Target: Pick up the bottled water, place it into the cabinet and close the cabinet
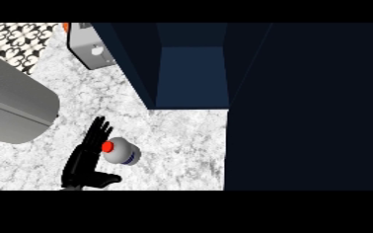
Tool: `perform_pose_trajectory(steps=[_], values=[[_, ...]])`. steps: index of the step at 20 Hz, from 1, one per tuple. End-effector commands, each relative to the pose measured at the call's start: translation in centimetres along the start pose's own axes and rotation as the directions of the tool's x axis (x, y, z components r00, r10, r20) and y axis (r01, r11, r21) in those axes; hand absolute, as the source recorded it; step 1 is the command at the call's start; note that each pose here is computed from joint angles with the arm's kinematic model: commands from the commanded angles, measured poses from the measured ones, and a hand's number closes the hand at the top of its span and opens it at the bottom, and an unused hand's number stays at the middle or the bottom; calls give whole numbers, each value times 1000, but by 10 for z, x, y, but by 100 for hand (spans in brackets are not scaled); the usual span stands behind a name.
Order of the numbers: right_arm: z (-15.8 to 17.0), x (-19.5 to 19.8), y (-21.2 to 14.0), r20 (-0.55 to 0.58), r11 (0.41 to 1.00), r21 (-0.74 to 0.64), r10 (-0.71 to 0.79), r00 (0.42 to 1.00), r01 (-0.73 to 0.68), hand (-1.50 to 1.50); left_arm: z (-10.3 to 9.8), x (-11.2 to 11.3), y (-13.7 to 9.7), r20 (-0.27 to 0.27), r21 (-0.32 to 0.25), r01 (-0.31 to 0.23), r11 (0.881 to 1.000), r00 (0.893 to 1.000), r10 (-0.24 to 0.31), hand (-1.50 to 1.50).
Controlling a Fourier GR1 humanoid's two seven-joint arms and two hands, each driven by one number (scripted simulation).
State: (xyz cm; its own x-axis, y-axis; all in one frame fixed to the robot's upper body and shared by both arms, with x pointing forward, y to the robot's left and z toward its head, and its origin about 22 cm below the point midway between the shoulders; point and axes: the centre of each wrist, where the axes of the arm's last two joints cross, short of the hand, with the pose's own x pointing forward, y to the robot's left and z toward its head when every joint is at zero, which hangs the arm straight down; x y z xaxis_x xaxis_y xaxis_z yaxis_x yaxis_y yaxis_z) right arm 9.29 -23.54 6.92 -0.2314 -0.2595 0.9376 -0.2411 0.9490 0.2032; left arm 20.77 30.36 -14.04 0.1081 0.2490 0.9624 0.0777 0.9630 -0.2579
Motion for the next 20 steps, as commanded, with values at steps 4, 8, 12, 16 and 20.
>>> perform_pose_trajectory(steps=[4,8,12,16,20], values=[[-5,-13,-10,1,1000,14,-13,1000,13,-150,-17,-14,1,-11,2,-36,999,999,36,-150],[-9,-9,8,1,1000,-2,-12,1000,12,-150,-13,-28,-9,-23,-22,-80,997,997,79,-150],[-5,-11,-7,-6,1000,-1,-4,1000,4,-150,-37,-12,-9,-29,-58,-142,988,990,141,-150],[-5,-17,0,-22,1000,11,-13,1000,13,-150,-20,-26,-7,-59,-103,-201,974,979,195,-150],[-2,-9,2,-15,1000,13,-18,1000,18,-150,-24,-40,-43,-66,-112,-230,967,972,224,-150]])
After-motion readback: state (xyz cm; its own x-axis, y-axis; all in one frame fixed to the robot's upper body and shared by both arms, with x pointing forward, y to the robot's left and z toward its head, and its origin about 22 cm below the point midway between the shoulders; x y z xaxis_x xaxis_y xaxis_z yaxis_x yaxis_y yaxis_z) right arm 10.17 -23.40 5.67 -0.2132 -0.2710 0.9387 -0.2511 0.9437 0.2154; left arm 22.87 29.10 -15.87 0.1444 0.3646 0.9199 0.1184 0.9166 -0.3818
